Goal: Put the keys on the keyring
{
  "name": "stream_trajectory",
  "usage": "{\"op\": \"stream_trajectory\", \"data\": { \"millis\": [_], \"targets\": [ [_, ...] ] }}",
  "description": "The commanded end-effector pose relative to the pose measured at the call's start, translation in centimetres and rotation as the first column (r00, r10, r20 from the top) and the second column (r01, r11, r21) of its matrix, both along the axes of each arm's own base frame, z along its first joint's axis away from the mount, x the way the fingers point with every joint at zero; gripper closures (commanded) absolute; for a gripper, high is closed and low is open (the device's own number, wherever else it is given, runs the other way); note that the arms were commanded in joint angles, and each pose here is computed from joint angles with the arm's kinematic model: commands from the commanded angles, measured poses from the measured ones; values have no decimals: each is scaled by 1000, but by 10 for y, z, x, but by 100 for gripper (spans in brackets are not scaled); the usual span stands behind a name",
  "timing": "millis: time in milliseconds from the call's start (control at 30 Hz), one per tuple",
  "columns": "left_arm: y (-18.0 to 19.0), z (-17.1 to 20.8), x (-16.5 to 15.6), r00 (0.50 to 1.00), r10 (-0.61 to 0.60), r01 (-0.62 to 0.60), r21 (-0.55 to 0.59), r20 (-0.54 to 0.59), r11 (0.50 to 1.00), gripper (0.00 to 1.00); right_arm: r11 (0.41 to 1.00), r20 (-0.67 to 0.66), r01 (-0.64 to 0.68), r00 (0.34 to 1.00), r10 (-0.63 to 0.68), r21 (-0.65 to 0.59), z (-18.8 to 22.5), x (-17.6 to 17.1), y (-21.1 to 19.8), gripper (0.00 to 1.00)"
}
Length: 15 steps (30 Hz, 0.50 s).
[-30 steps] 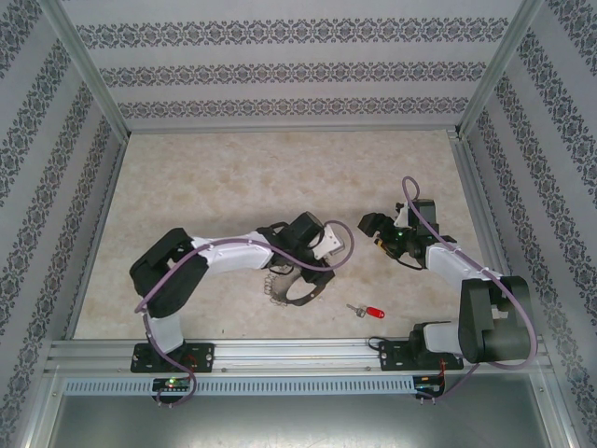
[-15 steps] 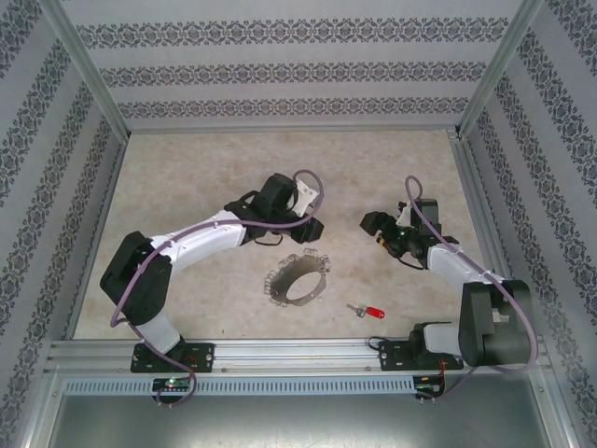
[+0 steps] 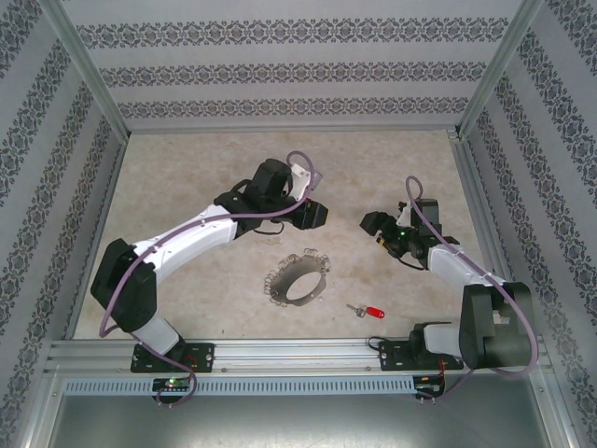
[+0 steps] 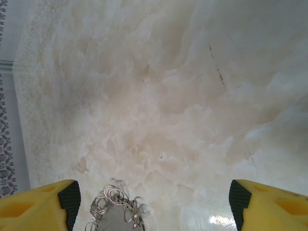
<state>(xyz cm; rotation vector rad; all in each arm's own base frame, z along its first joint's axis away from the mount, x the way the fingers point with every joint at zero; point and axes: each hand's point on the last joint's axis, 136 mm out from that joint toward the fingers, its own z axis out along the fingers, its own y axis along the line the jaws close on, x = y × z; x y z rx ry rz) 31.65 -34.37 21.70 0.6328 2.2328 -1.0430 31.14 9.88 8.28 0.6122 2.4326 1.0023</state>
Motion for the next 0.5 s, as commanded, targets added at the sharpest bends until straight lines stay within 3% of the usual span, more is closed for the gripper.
{"op": "stream_trajectory", "data": {
  "millis": [0,167,300,467],
  "targets": [
    [10,23,-3,996,12,-7,-54,88,999,33,1000,15,0,1000,1,-7,5,0,-4,17],
    [26,-23,-26,990,-107,89,180,92,980,48,1000,14,1,1000,-1,-11,3,-1,-5,17],
    [26,-74,-58,965,-254,210,380,69,901,50,1000,5,3,1000,-3,-13,-1,-1,-6,17],
    [16,-112,-76,947,-321,286,422,14,861,59,1000,-1,5,1000,-5,-17,-5,-2,-6,17]
  ]
}}
